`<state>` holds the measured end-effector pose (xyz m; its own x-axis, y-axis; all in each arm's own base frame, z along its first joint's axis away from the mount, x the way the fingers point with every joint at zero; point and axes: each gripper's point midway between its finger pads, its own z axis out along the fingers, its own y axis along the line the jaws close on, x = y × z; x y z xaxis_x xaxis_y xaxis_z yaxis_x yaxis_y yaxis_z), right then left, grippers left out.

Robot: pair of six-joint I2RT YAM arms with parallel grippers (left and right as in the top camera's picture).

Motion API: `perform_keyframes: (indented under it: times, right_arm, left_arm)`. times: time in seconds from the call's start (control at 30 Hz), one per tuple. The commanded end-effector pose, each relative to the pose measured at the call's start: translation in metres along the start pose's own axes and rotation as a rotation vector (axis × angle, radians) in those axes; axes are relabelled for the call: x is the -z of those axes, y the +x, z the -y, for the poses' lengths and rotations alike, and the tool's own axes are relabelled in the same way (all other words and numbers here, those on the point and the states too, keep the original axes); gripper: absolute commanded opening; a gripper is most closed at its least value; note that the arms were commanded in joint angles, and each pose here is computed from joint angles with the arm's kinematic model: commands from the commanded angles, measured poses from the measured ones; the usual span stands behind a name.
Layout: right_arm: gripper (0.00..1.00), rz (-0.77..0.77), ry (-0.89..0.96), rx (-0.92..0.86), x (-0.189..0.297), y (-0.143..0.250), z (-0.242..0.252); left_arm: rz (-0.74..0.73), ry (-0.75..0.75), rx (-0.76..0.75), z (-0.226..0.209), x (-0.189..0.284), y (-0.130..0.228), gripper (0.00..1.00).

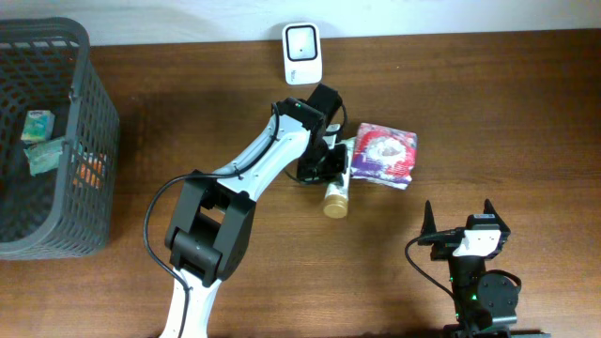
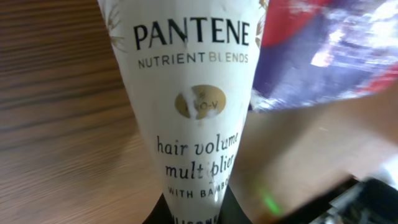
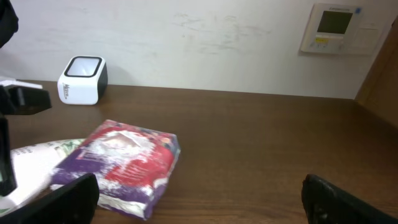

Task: Scan the item barcode
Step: 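Place the Pantene tube beside the floral package and release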

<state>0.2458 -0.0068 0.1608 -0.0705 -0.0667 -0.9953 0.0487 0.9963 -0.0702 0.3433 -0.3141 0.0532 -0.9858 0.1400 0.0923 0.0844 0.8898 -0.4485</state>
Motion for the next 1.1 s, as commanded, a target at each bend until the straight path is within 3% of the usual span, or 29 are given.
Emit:
perform_keyframes:
  times: [0.0, 0.07, 0.17, 0.23, 0.53, 0.57, 0.6, 0.63, 0.67, 0.8, 0.87, 1.0, 1.07]
  right_arm:
    - [0.99, -0.005, 0.007, 0.006, 0.000, 0.004, 0.002]
    - [0.99, -0.005, 0.007, 0.006, 0.000, 0.004, 0.002]
    - [0.99, -0.006, 0.007, 0.007, 0.000, 0.004, 0.001]
    - [0.99, -0.005, 0.007, 0.006, 0.000, 0.004, 0.002]
    - [0.98, -0.005, 0.007, 0.006, 0.000, 0.004, 0.002]
    - [0.99, -0.005, 0.007, 0.006, 0.000, 0.004, 0.002]
    - [0.99, -0.006, 0.007, 0.007, 0.000, 0.004, 0.001]
    - [0.99, -0.005, 0.007, 0.006, 0.000, 0.004, 0.002]
    - [0.99, -0.005, 0.007, 0.006, 0.000, 0.004, 0.002]
    - [0.99, -0.005, 0.007, 0.006, 0.000, 0.004, 0.002]
    - [0.98, -0.005, 0.007, 0.006, 0.000, 0.004, 0.002]
    - [0.99, -0.006, 0.007, 0.007, 0.000, 0.004, 0.001]
    - [0.99, -0.005, 0.007, 0.006, 0.000, 0.004, 0.002]
  left_arm:
    - [-0.025, 0.200, -0.042, 0.039, 0.013, 0.002, 0.00]
    - [0.052, 0.151, -0.059, 0.031, 0.013, -0.015, 0.00]
    - [0.253, -0.138, -0.032, -0.023, 0.021, -0.055, 0.00]
    - [0.304, -0.233, -0.024, -0.039, 0.027, -0.063, 0.00]
    - [0.358, -0.196, -0.112, -0.002, 0.015, -0.065, 0.02]
    - [0.361, -0.196, -0.115, -0.001, 0.015, -0.065, 0.06]
    - [0.371, -0.210, -0.113, -0.003, 0.016, -0.067, 0.27]
    - [0.376, -0.219, -0.112, -0.005, 0.017, -0.068, 0.64]
    - [0.377, -0.223, -0.119, -0.005, 0.017, -0.068, 0.69]
    - [0.405, -0.219, -0.151, -0.005, 0.031, -0.078, 0.71]
    - [0.453, -0.202, -0.139, -0.001, 0.062, -0.087, 0.71]
    - [0.633, -0.169, -0.213, 0.014, 0.168, -0.097, 0.71]
    - [0.813, -0.213, -0.179, 0.003, 0.250, -0.097, 0.71]
